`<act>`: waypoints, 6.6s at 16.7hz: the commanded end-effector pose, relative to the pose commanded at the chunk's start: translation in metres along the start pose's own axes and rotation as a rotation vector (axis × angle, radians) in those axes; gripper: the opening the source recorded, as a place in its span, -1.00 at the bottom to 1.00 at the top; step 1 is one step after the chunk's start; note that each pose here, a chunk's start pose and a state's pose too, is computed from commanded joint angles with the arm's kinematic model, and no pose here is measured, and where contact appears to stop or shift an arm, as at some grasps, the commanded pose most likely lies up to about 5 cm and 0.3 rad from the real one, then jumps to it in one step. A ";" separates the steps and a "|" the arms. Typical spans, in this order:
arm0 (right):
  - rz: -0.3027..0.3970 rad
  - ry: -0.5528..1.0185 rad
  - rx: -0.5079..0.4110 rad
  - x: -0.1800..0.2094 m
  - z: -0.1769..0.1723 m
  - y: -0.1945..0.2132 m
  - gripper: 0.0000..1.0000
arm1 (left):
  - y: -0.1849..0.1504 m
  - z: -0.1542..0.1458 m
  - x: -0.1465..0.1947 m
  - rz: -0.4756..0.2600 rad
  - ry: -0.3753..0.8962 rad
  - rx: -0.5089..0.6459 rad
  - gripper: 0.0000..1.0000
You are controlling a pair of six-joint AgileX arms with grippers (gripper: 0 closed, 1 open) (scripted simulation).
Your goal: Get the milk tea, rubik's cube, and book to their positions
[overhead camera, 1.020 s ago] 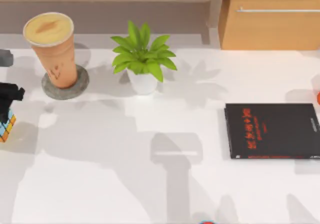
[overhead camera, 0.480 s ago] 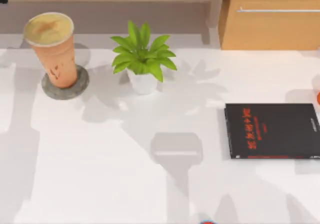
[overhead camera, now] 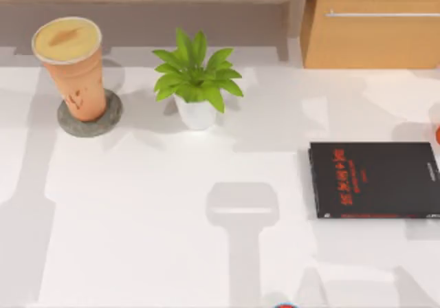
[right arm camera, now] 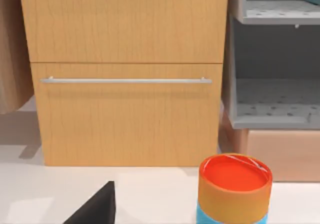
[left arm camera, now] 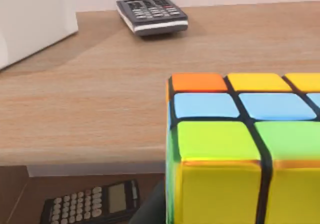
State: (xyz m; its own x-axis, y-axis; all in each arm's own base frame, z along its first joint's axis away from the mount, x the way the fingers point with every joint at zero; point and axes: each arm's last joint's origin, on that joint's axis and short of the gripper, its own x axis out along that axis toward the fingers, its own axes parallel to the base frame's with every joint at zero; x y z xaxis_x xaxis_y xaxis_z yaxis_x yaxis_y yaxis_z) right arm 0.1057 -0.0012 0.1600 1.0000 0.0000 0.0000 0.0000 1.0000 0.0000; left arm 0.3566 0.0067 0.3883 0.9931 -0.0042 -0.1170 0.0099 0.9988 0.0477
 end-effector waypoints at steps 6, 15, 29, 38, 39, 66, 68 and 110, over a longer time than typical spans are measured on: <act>0.000 0.000 0.000 0.000 0.000 0.000 1.00 | -0.006 0.007 0.001 -0.012 -0.120 -0.048 -1.00; 0.000 0.000 0.000 0.000 0.000 0.000 1.00 | 0.009 0.026 0.017 0.084 -0.165 -0.011 -1.00; 0.000 0.000 0.000 0.000 0.000 0.000 1.00 | -0.006 0.019 0.100 -0.012 -0.120 -0.048 -1.00; 0.000 0.000 0.000 0.000 0.000 0.000 1.00 | -0.006 0.019 0.100 -0.012 -0.120 -0.048 0.06; 0.000 0.000 0.000 0.000 0.000 0.000 1.00 | -0.006 0.019 0.100 -0.012 -0.120 -0.048 0.21; 0.000 0.000 0.000 0.000 0.000 0.000 1.00 | -0.006 0.015 0.072 -0.012 -0.118 -0.048 1.00; 0.000 0.000 0.000 0.000 0.000 0.000 1.00 | -0.007 0.016 0.065 -0.014 -0.117 -0.048 1.00; 0.008 -0.087 -0.016 0.021 0.093 -0.008 1.00 | -0.021 -0.255 -0.222 0.007 -0.117 -0.048 1.00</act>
State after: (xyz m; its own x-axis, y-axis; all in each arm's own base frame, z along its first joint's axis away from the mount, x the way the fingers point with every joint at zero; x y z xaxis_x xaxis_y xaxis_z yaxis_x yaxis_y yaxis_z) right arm 0.1264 -0.0096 0.2530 0.9962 0.0083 0.0869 -0.0069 0.9999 -0.0159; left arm 0.1057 -0.0012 0.1600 1.0000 0.0000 0.0000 0.0000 1.0000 0.0000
